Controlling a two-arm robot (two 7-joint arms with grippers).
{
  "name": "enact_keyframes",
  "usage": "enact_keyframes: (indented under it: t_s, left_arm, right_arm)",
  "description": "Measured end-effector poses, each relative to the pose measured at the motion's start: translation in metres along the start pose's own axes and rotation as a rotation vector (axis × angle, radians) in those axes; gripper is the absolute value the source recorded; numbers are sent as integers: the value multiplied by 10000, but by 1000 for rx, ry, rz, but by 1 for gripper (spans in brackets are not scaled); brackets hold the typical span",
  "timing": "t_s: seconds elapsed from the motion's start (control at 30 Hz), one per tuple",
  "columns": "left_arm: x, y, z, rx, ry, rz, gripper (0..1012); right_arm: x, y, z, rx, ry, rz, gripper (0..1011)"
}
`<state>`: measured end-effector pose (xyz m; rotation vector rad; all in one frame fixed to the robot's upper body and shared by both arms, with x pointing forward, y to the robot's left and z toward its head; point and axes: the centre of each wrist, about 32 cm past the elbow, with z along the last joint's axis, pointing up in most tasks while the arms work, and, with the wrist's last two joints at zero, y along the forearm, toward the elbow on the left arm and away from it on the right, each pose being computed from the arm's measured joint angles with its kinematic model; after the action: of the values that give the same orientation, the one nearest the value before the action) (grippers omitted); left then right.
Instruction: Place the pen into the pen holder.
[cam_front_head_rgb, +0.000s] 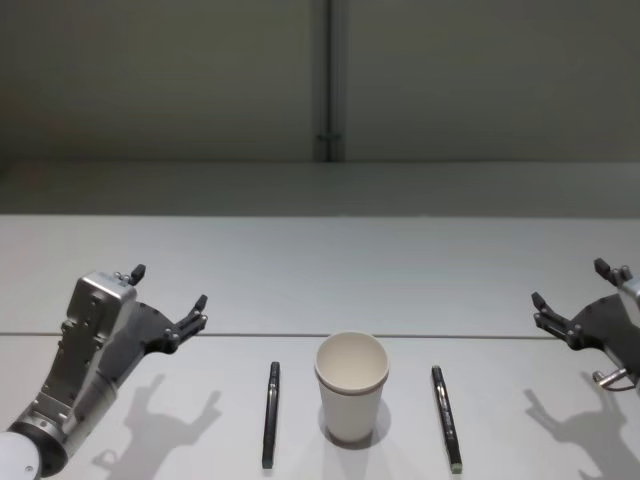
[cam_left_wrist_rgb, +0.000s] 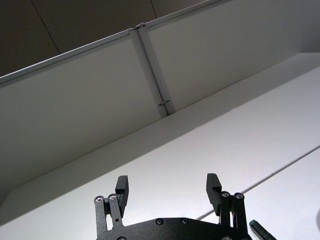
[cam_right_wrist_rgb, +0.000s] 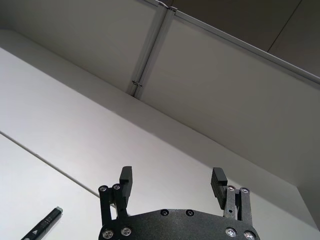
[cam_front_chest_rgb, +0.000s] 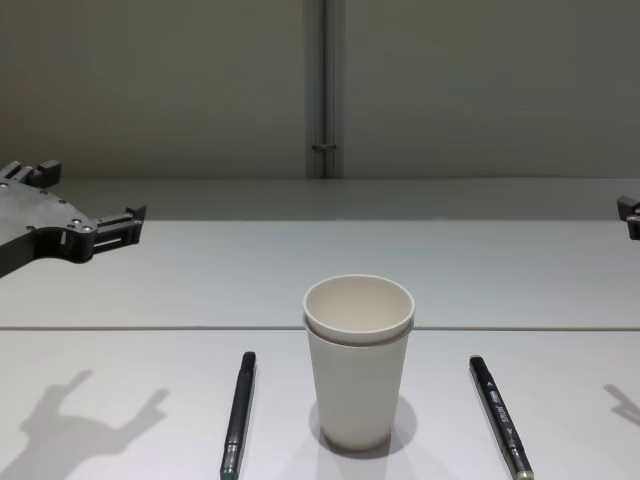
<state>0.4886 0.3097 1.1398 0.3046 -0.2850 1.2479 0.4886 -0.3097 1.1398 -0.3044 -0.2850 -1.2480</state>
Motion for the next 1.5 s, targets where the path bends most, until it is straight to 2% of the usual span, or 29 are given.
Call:
enact_keyframes:
  t_s: [0.53,0.73,1.0,1.37,1.5]
  left_arm:
    - [0,0,0,0,0,0,1001]
    - [11,28,-3,-1,18,-20,1001]
    - [41,129,-10,2,62,-33,1001]
    - [75,300,-10,28,91,-41,1001]
    - [87,350,12,34,104,-55,1001]
  right_arm:
    - [0,0,0,0,0,0,1001]
    - [0,0,0,0,0,0,1001]
    - [0,0,0,0,0,0,1001]
    - [0,0,0,0,0,0,1001]
    - [0,0,0,0,0,0,1001]
